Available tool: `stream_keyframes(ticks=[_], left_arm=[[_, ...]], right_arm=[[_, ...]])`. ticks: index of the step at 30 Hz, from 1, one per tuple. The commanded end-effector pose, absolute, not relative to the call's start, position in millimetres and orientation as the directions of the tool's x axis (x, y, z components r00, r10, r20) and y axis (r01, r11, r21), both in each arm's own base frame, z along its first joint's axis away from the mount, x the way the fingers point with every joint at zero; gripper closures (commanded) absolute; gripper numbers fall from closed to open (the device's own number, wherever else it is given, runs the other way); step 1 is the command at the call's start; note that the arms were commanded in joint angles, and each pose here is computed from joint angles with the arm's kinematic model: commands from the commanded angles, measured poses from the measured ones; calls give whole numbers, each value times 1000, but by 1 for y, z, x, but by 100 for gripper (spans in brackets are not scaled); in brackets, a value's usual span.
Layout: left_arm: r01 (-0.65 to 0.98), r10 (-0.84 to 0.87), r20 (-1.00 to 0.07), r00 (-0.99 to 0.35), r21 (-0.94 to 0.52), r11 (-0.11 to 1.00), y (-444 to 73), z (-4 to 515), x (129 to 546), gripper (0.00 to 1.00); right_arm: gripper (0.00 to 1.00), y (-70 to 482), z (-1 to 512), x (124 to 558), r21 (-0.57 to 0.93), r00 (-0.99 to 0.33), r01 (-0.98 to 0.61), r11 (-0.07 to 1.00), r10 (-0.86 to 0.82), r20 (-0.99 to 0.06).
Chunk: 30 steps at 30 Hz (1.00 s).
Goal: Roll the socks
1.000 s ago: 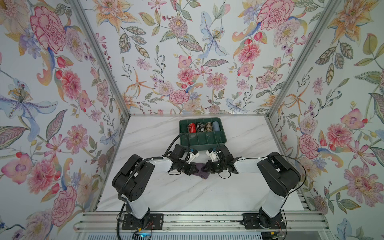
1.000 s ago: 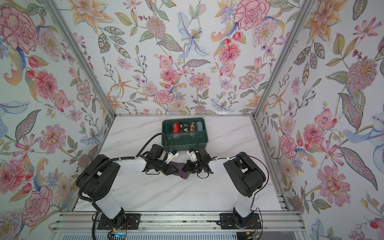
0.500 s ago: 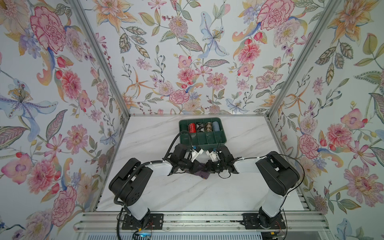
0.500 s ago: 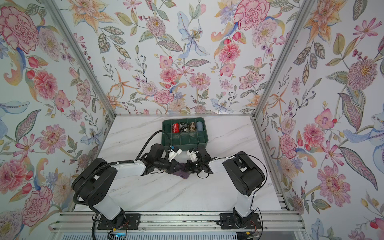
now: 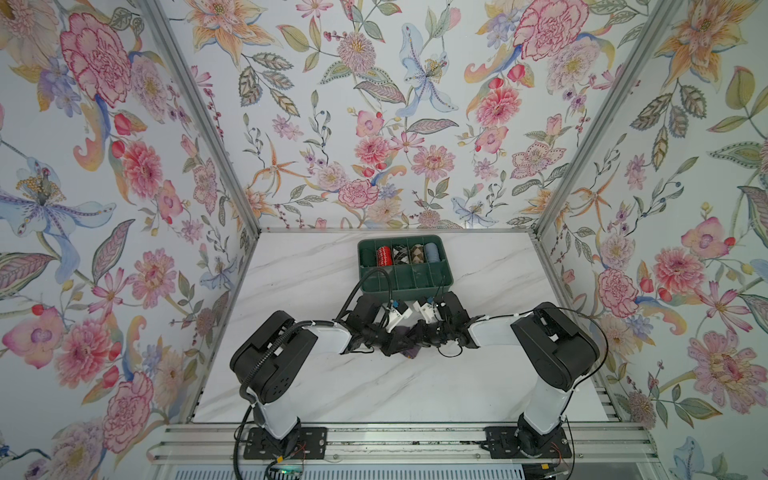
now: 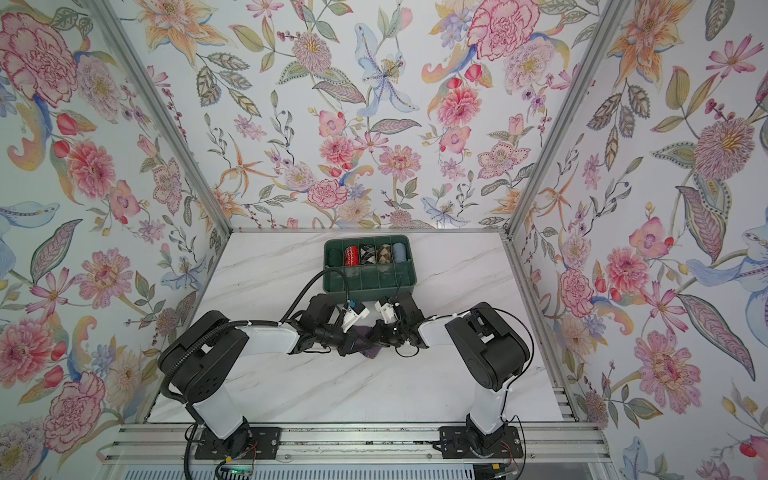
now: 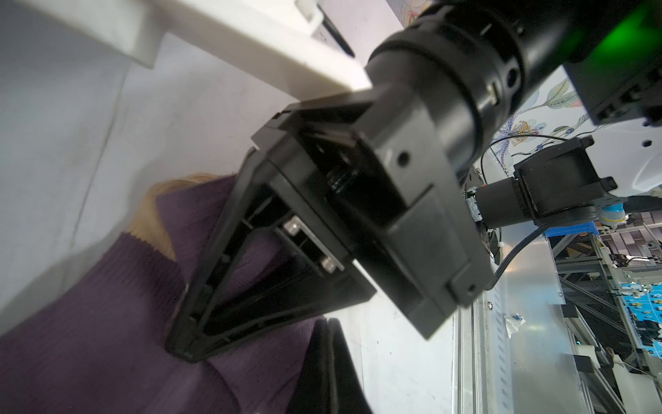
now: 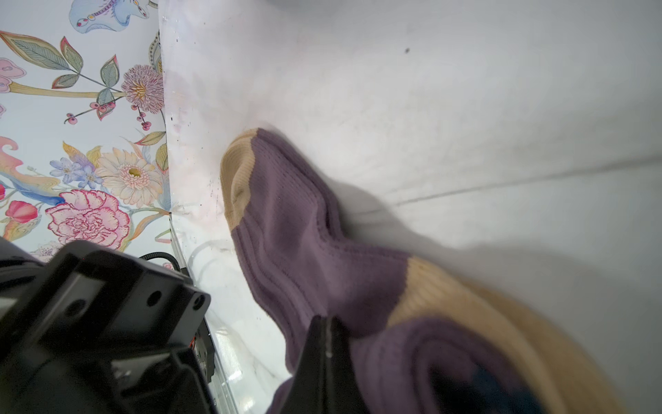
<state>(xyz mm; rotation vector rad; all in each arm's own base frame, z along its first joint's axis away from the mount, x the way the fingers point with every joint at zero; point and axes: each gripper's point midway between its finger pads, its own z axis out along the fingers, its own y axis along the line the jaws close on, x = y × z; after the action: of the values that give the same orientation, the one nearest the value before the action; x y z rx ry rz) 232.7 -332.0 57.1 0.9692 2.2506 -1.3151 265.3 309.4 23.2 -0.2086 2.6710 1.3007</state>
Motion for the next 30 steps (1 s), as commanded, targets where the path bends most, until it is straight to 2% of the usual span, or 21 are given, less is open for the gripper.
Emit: stream_keyframes(ticks=[1, 10, 18, 22, 30], left_arm=[[706, 412, -577, -706, -617, 347, -328, 38, 227, 100], [693, 441, -536, -720, -593, 410, -324, 15, 233, 100], [646, 488, -427, -761, -563, 515, -309, -13, 233, 100], [620, 481, -396, -782, -569, 540, -306, -20, 233, 100], [590, 474, -357, -805, -569, 574, -298, -28, 233, 100]], right_arm=[[97, 277, -30, 235, 674, -999, -45, 737, -33, -31], [96, 279, -26, 236, 682, -999, -54, 729, -40, -36], [93, 284, -17, 240, 694, -997, -83, 715, -56, -62], [87, 287, -10, 243, 699, -993, -118, 706, -74, -94], [73, 290, 30, 264, 702, -966, -241, 670, -94, -243]])
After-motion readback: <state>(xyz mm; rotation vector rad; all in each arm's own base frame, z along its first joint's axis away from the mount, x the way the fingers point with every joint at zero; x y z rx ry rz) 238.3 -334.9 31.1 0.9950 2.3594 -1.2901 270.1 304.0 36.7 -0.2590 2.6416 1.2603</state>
